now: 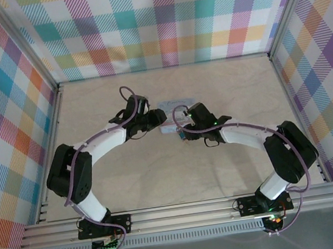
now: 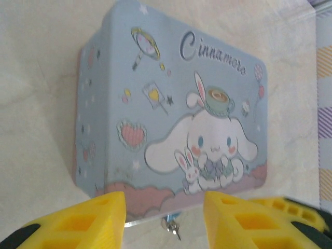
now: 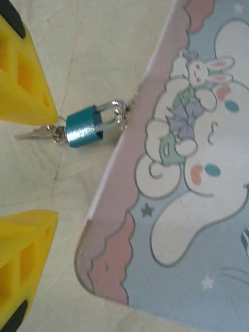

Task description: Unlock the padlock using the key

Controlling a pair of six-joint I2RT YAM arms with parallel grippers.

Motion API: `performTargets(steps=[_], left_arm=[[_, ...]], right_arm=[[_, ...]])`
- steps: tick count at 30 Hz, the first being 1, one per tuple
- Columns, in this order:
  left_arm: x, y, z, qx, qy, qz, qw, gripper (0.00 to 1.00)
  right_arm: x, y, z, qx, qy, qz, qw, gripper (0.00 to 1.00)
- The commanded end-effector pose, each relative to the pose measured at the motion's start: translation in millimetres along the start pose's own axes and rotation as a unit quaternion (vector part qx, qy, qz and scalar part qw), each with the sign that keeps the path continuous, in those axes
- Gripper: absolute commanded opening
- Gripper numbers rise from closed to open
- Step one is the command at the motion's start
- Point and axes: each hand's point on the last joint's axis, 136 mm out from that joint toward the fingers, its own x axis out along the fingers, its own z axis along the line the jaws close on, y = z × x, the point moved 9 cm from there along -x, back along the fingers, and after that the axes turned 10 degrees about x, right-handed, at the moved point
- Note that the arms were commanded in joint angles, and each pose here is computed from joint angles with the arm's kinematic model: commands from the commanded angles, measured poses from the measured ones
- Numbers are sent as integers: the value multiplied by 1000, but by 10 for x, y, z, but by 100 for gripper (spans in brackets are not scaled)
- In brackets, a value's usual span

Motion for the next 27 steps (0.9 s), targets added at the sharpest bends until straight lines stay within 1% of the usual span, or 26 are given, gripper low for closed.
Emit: performTargets(steps=[1, 5, 8, 14, 23, 27], left_arm=[[123, -86, 127, 4, -49, 6, 999, 44], [280, -165, 170, 8, -67, 18, 998, 44], [372, -143, 209, 7, -74, 31, 997, 43], [401, -51, 265, 0, -71, 39, 997, 41], [421, -13, 276, -1, -64, 46, 997, 40], [423, -10, 272, 0, -62, 48, 997, 40]], right_arm=[[33, 153, 20, 3, 4, 16, 1000, 48], [88, 217, 73, 5, 0, 23, 1000, 48], [127, 230, 120, 2, -2, 25, 1000, 49], [255, 217, 219, -7, 15, 24, 1000, 50], [369, 151, 380, -19, 94, -2, 995, 48], [415, 139, 459, -32, 131, 1, 991, 45]])
